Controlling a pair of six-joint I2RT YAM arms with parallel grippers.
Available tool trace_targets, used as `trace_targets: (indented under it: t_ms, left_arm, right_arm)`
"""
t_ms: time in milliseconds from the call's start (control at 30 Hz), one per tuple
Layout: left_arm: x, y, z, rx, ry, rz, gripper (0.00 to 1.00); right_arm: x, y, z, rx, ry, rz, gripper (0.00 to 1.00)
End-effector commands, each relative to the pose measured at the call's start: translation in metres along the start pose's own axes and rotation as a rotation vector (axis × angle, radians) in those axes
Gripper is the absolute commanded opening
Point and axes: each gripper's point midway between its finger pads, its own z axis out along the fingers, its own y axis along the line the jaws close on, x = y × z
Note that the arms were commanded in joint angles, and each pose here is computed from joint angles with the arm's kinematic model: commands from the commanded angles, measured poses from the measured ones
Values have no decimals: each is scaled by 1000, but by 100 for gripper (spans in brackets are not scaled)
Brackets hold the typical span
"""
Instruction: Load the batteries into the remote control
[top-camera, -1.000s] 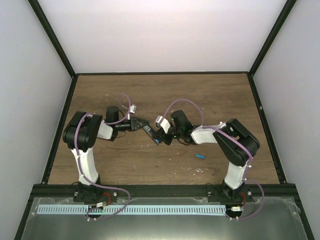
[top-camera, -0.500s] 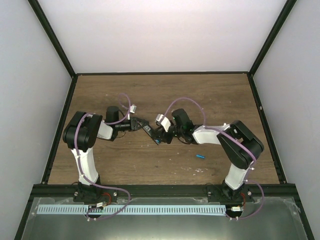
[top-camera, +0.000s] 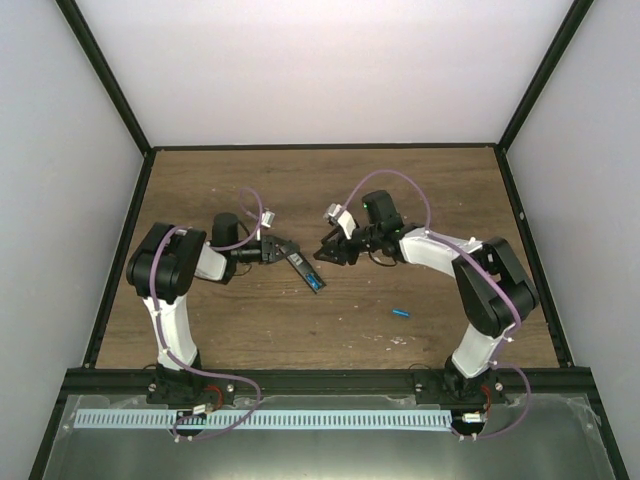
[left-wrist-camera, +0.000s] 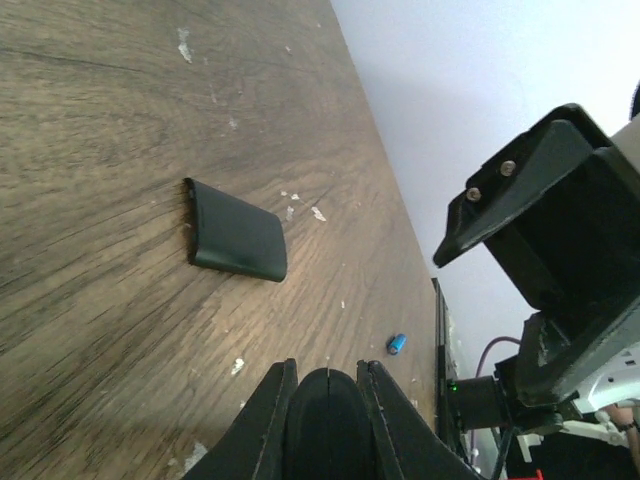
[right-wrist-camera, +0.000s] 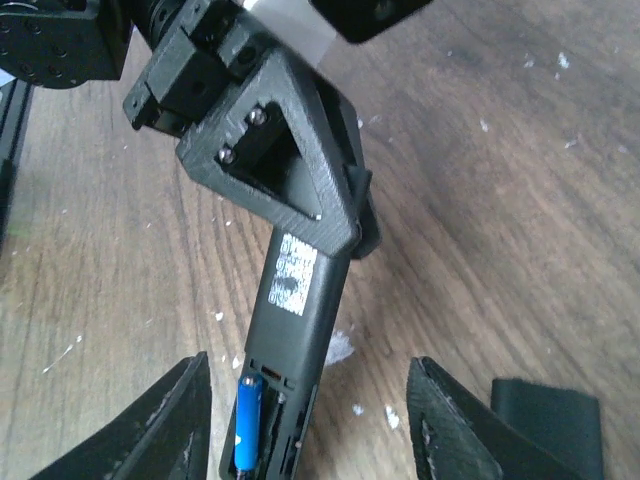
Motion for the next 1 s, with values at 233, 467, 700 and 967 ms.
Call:
trace_targets:
  t_ms: [233, 467, 700, 967]
  left_arm:
    - [-5, -24, 5, 140, 16, -29, 0]
    - [-9, -37, 2, 190, -1, -46, 0]
    - [-8, -42, 0, 192, -16, -39, 0]
    - [-9, -47, 3, 155, -29, -9, 0]
  right_arm:
    - [20, 28, -14, -143, 115, 233, 47]
    - [16, 38, -22, -218, 112, 310, 50]
    - [9, 30, -22, -256, 143, 421, 51]
    - [9, 26, -17, -280, 174, 492, 53]
